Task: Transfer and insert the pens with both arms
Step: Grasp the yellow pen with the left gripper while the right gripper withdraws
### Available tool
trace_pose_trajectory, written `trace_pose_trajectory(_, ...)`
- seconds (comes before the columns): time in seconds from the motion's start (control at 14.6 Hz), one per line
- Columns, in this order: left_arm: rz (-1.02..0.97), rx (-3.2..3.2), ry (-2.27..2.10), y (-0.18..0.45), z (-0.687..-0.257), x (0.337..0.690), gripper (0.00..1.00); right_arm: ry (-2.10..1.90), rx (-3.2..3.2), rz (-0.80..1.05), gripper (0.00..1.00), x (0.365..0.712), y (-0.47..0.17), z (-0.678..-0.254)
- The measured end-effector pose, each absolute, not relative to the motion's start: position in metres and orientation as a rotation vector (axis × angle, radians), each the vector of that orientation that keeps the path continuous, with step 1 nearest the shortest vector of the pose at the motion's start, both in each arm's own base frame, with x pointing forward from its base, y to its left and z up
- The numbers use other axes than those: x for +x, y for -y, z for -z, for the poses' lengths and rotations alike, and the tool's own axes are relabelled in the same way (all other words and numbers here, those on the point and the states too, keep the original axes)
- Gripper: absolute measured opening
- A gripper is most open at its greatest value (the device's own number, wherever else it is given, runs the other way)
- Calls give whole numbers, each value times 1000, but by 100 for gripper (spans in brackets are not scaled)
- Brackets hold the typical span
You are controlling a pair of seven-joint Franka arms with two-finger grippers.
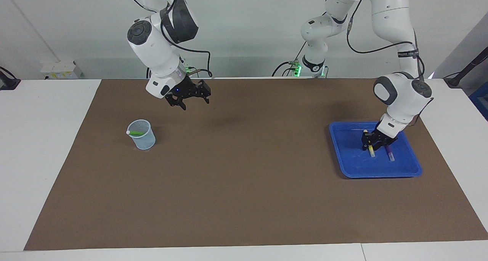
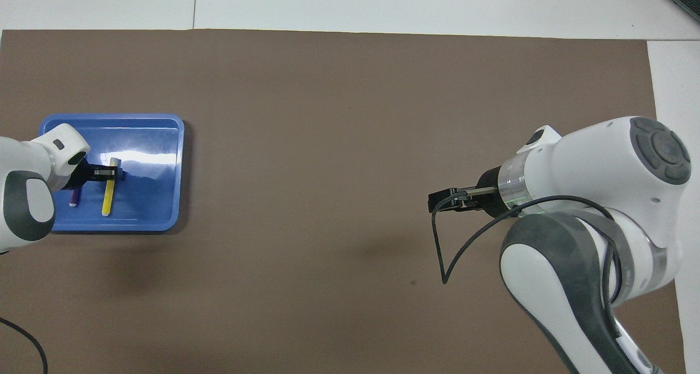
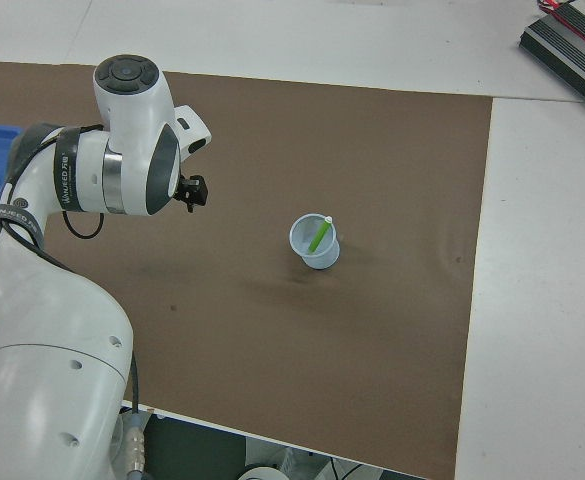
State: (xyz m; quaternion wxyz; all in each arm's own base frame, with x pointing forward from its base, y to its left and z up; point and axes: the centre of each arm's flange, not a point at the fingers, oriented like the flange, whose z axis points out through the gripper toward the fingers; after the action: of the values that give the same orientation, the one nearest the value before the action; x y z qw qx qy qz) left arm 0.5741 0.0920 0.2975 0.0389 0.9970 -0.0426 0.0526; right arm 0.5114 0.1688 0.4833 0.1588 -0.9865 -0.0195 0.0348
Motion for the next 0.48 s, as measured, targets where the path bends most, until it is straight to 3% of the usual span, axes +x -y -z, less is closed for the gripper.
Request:
trace_pose_trajectory(0.07,-164,3056,135,-90,-300,574,18,19,-2794,-110,100,511,-173,-484)
trace_pose_trajectory(0.48,-127,3050,49,-84,-301,576,18,-337,-2665,-3,100,520,-196,-501)
